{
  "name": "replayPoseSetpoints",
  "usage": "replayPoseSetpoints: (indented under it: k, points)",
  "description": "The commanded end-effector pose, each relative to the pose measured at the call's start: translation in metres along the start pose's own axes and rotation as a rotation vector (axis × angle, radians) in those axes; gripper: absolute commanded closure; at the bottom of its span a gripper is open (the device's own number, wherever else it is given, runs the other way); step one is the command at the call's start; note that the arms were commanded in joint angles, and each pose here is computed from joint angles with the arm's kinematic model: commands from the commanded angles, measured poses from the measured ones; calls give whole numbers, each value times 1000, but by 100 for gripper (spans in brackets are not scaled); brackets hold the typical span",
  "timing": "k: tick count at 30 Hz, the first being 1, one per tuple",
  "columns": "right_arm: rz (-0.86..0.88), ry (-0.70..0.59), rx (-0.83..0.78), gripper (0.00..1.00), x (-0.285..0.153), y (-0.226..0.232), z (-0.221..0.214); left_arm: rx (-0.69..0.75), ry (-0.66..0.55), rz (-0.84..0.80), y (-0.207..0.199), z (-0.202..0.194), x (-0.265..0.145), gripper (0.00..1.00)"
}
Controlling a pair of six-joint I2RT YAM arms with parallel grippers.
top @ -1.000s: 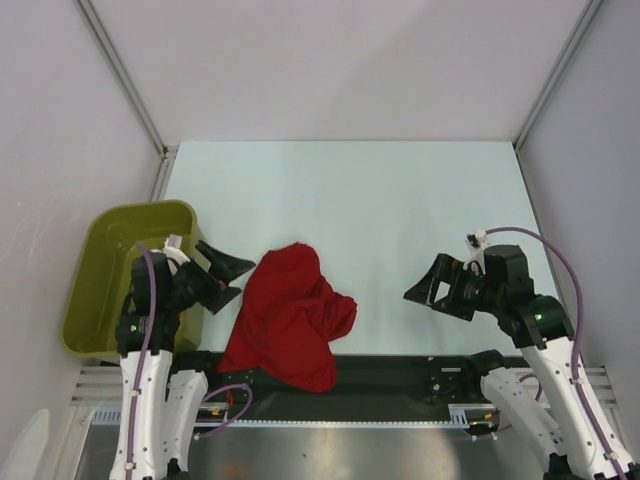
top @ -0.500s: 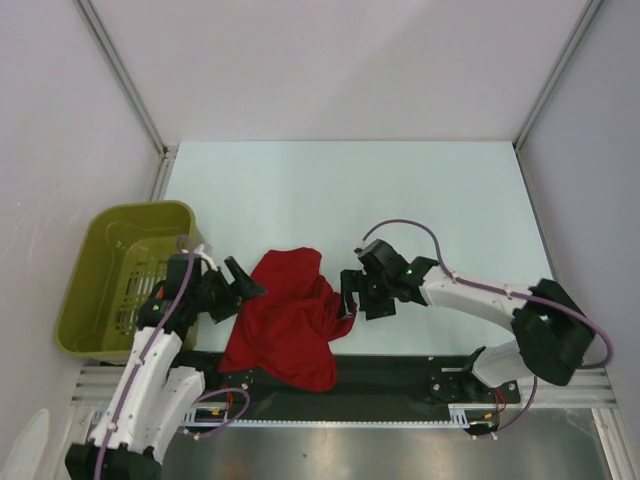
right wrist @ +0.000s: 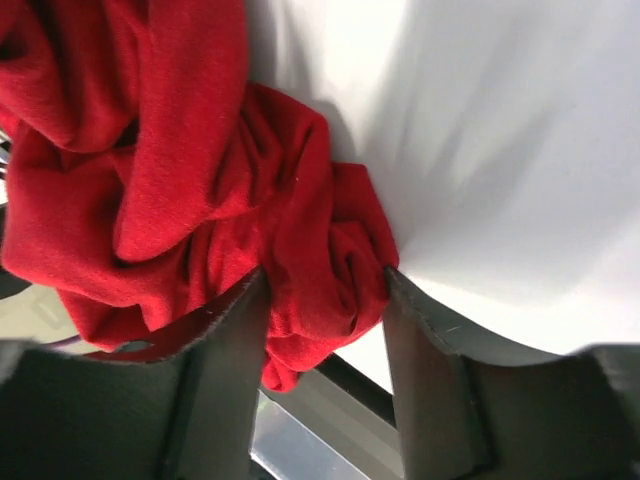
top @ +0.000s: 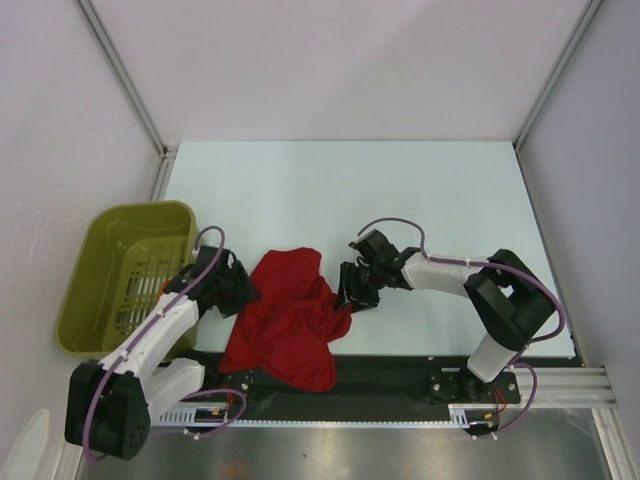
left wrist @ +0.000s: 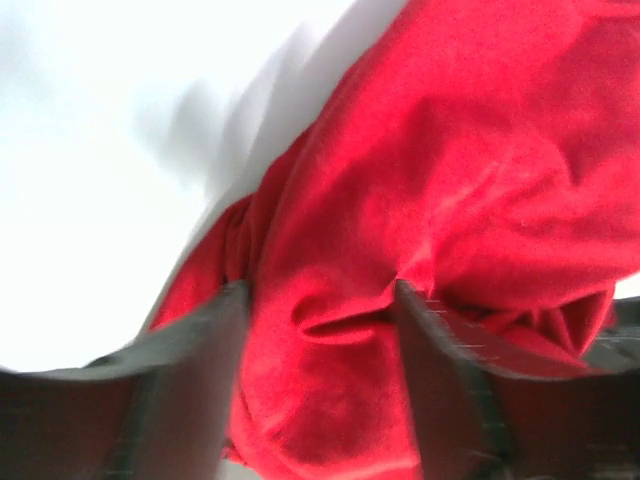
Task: Fold and stack the t-shirts
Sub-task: Flatten the tshirt out
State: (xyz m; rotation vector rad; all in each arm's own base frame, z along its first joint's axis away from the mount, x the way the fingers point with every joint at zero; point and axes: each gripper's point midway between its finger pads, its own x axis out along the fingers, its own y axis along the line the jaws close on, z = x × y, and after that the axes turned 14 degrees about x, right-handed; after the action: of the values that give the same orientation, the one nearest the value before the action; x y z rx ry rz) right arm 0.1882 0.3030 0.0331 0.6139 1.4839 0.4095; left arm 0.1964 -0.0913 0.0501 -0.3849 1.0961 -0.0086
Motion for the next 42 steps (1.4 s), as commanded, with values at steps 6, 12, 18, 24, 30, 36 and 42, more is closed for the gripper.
replayPoseSetpoints:
  k: [6,12,18,24,30,36,42]
  points:
    - [117,-30,1,86,-13,20,18,55,-29,7,-2,12,8,73]
    - [28,-224,-28,100,-73,24,51,138,-197,-90,-35,59,-62,100]
    - [-22,-567,-68,100,-218,47,56,244,-587,-298,-81,109,-201,100]
    - [85,-672,-101,100,-301,40,-4,251,-803,-458,-91,94,-295,100]
    - [215,-828,-66,100,-365,20,-48,218,-880,-643,-96,62,-326,100]
    - [224,-981,-46,100,-413,38,-32,250,-873,-732,-122,80,-325,100]
    - [-155,-1076,-41,100,-362,32,87,249,-646,-641,-144,125,-219,100]
